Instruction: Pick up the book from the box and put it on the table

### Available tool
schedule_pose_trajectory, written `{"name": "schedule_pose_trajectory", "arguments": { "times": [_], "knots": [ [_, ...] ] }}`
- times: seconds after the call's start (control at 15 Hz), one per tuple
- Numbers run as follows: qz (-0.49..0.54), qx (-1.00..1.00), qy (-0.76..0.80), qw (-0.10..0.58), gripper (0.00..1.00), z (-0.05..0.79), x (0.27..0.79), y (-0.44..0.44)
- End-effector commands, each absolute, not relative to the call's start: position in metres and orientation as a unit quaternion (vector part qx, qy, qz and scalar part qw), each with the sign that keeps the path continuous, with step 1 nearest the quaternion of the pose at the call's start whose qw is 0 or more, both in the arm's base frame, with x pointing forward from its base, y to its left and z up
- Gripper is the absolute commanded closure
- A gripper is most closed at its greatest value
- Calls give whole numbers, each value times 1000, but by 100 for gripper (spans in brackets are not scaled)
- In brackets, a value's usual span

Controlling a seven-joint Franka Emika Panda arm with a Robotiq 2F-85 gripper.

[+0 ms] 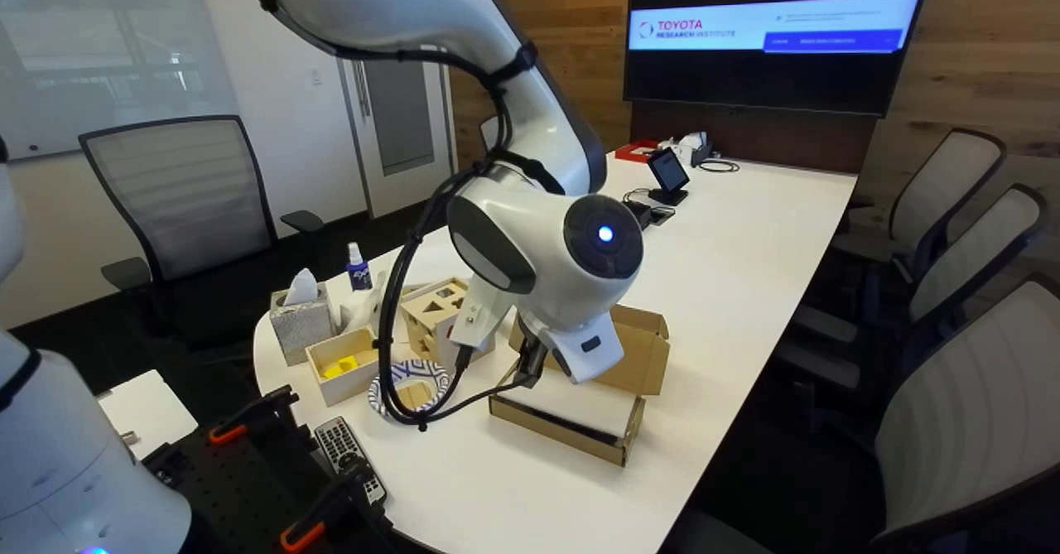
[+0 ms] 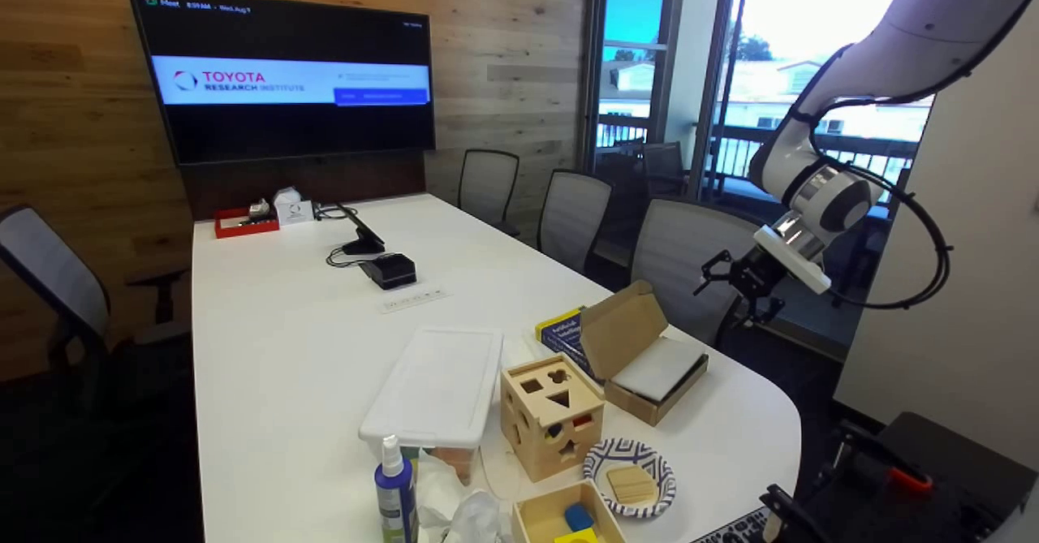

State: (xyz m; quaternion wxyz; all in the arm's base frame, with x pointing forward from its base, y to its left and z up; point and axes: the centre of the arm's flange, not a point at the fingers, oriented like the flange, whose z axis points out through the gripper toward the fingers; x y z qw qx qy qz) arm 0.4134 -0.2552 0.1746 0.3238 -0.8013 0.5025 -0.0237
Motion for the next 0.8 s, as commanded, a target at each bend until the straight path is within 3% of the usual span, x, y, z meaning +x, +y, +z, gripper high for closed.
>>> {"name": "schedule_pose_trajectory", "arguments": {
  "times": [0.0,0.73],
  "knots": [
    [-39,-795,510,327,0,135,424,-254],
    [-31,-785,538,306,0,79,434,-259]
  ]
}}
